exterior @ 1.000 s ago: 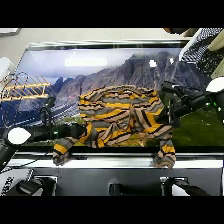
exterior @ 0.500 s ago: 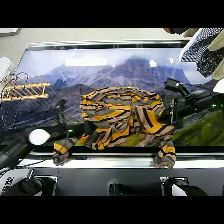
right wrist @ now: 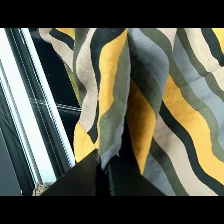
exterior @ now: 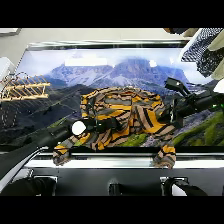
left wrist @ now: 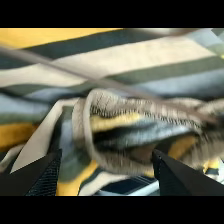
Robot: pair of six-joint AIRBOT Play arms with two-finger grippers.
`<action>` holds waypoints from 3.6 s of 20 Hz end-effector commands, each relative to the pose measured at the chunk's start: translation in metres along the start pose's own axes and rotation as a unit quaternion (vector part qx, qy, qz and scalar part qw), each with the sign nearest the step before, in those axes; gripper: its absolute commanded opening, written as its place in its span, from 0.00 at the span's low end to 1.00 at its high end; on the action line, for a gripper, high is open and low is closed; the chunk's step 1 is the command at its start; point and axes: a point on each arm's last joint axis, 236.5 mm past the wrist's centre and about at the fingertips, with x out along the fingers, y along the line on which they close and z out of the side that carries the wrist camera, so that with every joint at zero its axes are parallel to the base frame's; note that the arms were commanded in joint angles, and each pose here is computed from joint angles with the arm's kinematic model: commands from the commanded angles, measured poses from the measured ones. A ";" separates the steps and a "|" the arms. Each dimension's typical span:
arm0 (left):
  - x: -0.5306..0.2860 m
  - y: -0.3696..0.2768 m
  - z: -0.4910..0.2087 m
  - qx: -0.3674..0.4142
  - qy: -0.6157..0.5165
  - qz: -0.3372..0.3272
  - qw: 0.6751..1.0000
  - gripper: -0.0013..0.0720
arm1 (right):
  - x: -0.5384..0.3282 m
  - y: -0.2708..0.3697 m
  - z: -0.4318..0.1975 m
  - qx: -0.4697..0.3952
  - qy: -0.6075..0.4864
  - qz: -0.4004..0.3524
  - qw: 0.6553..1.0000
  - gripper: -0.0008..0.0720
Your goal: Fold the clothes and pants, and hang the long-sleeved shirts on hangers.
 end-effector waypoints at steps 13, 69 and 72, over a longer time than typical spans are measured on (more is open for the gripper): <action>0.022 0.018 0.009 -0.001 0.003 0.025 1.000 0.04 | -0.001 0.002 0.002 0.014 -0.003 -0.001 1.000 0.05; -0.069 -0.102 0.069 0.153 0.003 -0.041 0.987 0.05 | -0.030 -0.019 0.116 0.168 -0.171 -0.246 0.939 0.04; -0.062 -0.106 0.055 0.166 0.017 -0.038 0.985 0.59 | -0.063 -0.006 0.118 0.179 -0.205 -0.277 0.921 0.05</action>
